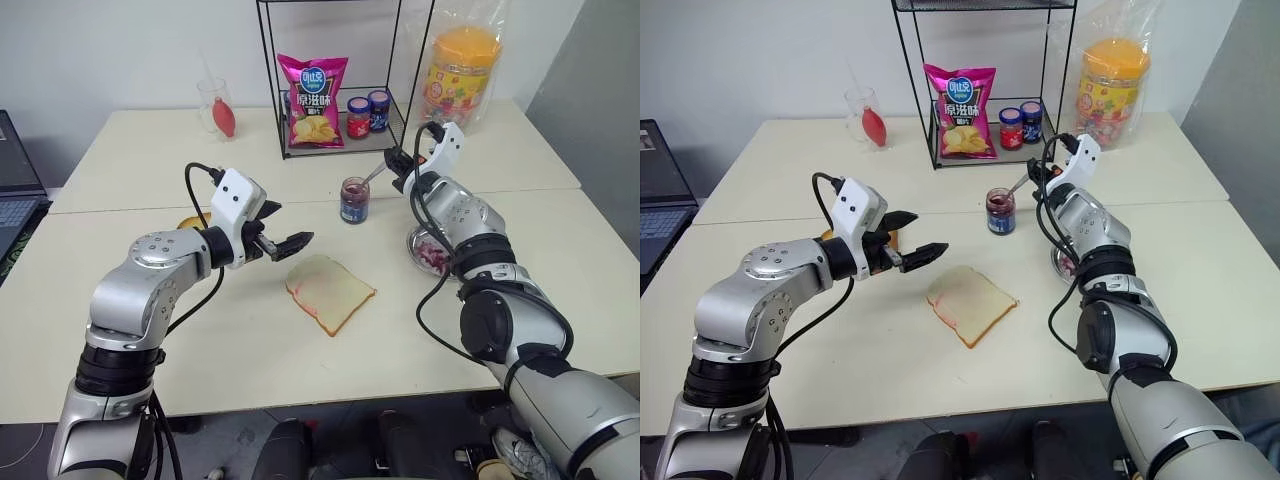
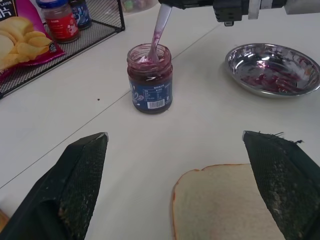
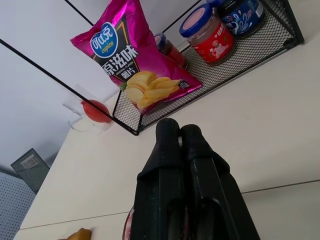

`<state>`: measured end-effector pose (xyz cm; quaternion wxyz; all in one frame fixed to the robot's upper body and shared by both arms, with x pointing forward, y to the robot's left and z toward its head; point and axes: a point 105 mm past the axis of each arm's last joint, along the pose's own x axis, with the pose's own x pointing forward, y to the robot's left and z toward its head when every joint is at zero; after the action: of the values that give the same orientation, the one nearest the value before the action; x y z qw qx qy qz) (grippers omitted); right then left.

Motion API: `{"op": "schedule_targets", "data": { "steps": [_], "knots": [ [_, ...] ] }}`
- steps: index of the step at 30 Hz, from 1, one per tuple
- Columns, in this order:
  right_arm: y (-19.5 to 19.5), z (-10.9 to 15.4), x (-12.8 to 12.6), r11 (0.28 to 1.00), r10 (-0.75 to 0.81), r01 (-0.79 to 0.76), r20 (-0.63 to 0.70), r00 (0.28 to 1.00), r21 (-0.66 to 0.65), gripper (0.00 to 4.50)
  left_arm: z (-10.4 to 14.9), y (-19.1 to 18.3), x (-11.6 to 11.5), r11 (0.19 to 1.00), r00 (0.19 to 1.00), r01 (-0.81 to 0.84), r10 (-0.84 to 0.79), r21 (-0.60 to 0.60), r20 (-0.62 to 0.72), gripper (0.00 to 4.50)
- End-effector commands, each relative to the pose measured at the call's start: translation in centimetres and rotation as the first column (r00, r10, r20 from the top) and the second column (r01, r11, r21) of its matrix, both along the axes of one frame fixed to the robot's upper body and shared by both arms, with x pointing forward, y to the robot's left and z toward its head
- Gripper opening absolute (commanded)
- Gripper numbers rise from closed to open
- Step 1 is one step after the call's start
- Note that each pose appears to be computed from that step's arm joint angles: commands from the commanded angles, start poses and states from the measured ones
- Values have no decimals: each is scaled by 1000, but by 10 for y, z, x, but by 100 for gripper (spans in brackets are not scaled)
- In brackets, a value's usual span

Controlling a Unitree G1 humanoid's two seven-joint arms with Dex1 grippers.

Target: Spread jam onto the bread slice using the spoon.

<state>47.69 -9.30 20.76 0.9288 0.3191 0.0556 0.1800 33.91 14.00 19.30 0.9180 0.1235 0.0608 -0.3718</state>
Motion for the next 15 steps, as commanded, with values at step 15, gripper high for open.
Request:
{"op": "schedule_targets", "data": {
  "steps": [15],
  "knots": [
    [-13,37,1,997,-42,36,91,995,64,2,16,-7,1,1000,997,23,-23,1,68,450]
  ]
}}
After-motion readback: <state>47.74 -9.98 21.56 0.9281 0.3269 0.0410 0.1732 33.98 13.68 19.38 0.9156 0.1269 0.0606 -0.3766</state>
